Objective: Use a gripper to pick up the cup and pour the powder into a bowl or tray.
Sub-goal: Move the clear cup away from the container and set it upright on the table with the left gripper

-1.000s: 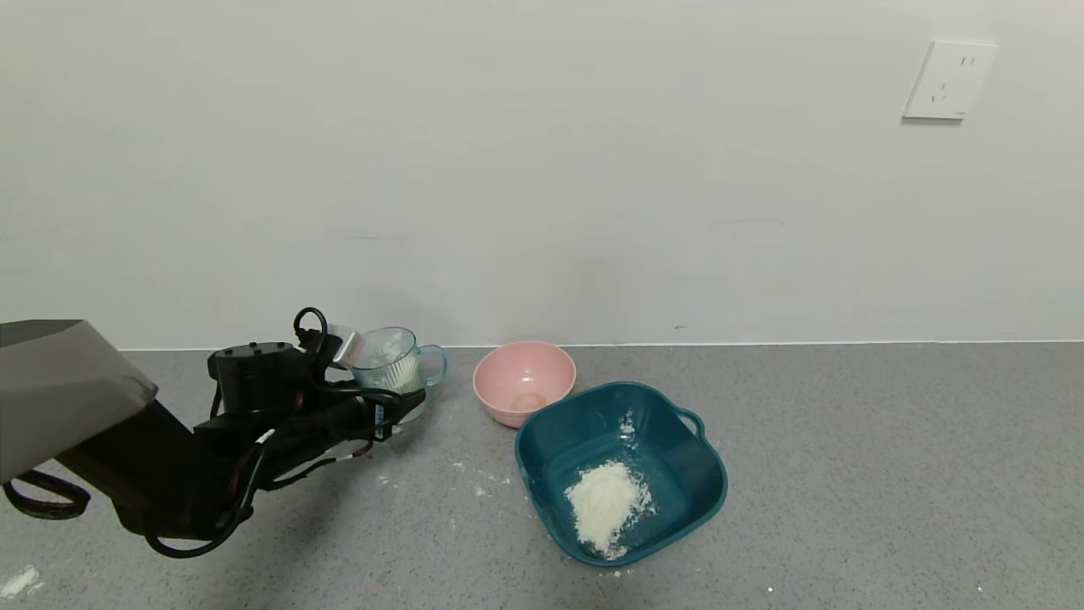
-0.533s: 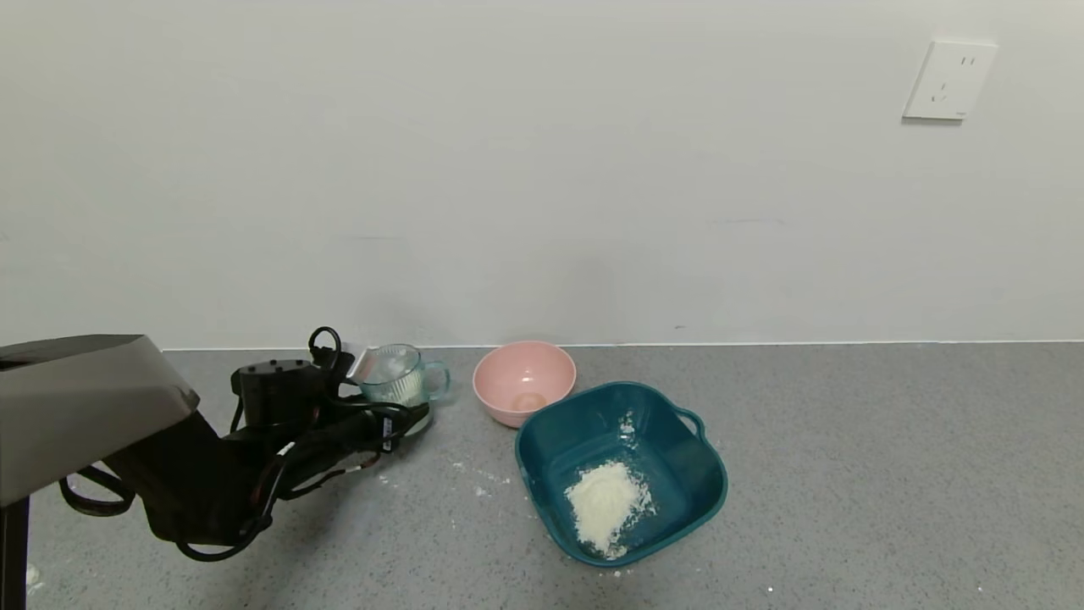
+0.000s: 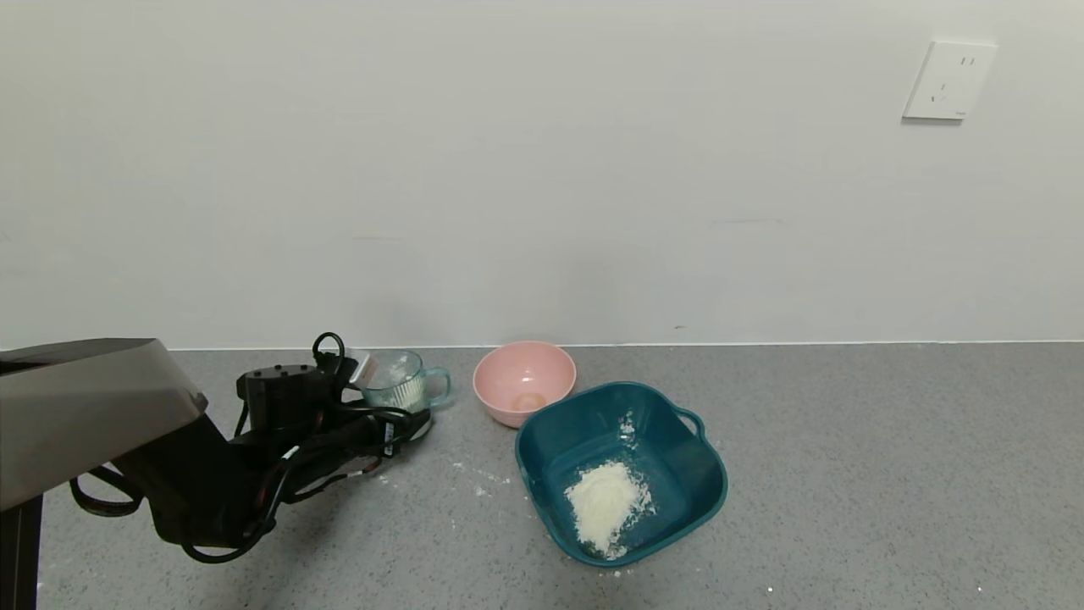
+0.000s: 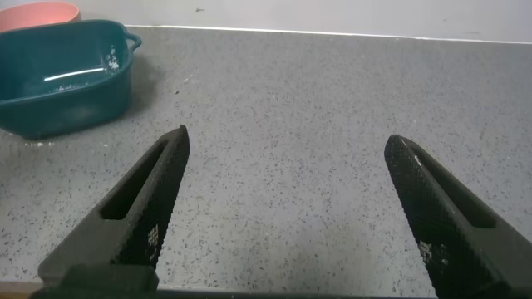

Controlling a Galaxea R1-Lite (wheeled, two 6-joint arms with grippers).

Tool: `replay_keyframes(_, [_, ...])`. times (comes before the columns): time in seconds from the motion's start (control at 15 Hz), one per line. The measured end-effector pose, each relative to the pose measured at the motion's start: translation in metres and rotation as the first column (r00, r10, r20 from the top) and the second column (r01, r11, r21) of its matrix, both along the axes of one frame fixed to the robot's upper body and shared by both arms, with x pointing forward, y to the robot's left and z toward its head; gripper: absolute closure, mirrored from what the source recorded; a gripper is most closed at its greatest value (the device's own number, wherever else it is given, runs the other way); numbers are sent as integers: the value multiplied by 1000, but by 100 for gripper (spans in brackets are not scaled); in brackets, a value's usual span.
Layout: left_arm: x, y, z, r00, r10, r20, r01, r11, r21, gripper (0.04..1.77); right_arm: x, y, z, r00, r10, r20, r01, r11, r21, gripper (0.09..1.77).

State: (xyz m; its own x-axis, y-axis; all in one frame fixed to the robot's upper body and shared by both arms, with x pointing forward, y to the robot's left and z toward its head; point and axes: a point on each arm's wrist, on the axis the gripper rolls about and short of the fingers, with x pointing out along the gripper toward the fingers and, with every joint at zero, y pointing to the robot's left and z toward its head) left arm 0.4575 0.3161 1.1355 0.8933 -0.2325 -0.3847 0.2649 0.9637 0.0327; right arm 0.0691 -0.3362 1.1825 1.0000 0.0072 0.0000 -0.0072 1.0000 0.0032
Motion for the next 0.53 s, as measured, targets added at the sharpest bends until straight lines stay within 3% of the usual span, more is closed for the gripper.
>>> replay_keyframes(0.53, [-8, 0, 8, 1000, 3, -18, -3, 1000, 7, 20, 0, 0, 0, 1000, 0, 0, 0, 1000, 0, 15])
